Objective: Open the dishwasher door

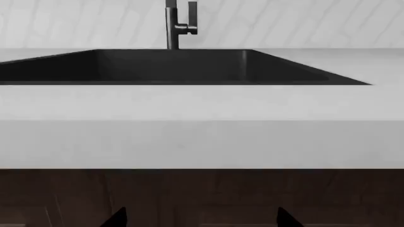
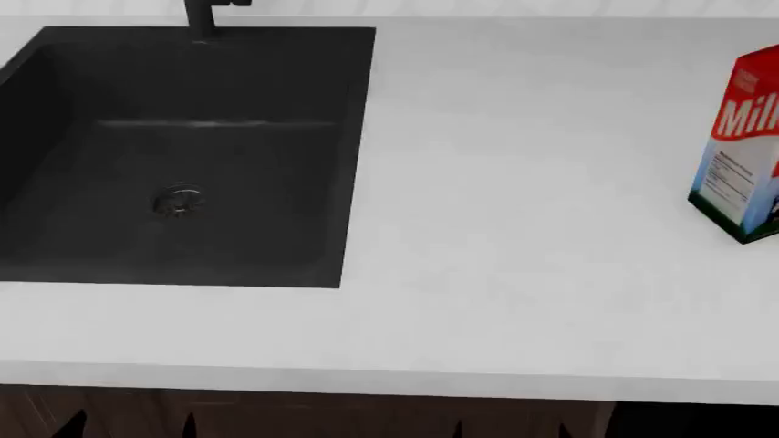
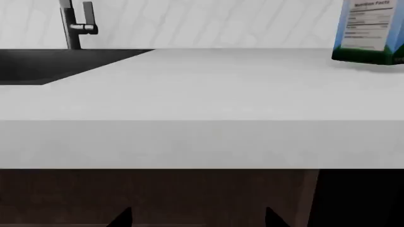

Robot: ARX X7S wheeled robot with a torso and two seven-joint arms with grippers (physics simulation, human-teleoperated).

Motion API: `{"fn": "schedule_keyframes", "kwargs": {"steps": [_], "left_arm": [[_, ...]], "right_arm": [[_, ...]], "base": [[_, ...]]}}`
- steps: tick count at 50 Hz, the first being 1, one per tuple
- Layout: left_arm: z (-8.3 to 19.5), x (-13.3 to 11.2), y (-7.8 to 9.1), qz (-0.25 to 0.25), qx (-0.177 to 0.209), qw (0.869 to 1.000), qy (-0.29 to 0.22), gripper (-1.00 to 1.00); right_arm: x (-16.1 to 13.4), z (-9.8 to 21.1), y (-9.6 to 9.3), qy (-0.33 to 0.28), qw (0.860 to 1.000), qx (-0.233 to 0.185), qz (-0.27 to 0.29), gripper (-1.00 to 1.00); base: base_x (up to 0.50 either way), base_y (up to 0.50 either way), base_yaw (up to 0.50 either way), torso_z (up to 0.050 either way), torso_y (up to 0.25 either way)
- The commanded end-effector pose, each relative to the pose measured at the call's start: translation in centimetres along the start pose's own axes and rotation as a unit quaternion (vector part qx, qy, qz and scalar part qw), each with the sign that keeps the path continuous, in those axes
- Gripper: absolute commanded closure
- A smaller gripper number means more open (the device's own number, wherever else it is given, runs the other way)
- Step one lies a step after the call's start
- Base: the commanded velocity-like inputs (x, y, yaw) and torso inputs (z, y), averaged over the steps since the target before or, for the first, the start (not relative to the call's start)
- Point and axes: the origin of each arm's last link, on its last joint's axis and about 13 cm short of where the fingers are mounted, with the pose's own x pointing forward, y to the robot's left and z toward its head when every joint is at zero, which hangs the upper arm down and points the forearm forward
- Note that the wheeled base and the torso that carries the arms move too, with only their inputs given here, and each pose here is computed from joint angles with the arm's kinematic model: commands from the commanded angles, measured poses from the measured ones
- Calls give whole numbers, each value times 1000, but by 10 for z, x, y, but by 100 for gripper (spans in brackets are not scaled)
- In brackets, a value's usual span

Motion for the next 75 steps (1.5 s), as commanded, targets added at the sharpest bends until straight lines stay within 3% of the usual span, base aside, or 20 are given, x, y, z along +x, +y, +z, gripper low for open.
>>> {"fn": "schedule_keyframes", "kwargs": {"steps": [1, 17, 31, 44, 75], "left_arm": [[0, 0, 0, 0, 0, 1000, 0, -100], [-1, 8, 0, -17, 11, 1000, -8, -100], [0, 6, 3, -11, 16, 1000, -9, -100], [0, 4, 2, -10, 14, 1000, -15, -100], [4, 6, 3, -5, 20, 1000, -20, -100]], "right_arm": [[0, 0, 0, 0, 1000, 0, 0, -100], [5, -1, 5, 3, 1000, -8, 3, -100], [2, -2, 7, 3, 1000, -3, 5, -100], [4, 1, 6, 1, 1000, 0, 8, -100], [2, 5, 5, -1, 1000, 8, 4, -100]], "base": [[0, 0, 0, 0, 0], [0, 0, 0, 0, 0], [-456, 0, 0, 0, 0], [0, 0, 0, 0, 0], [0, -491, 0, 0, 0]]}}
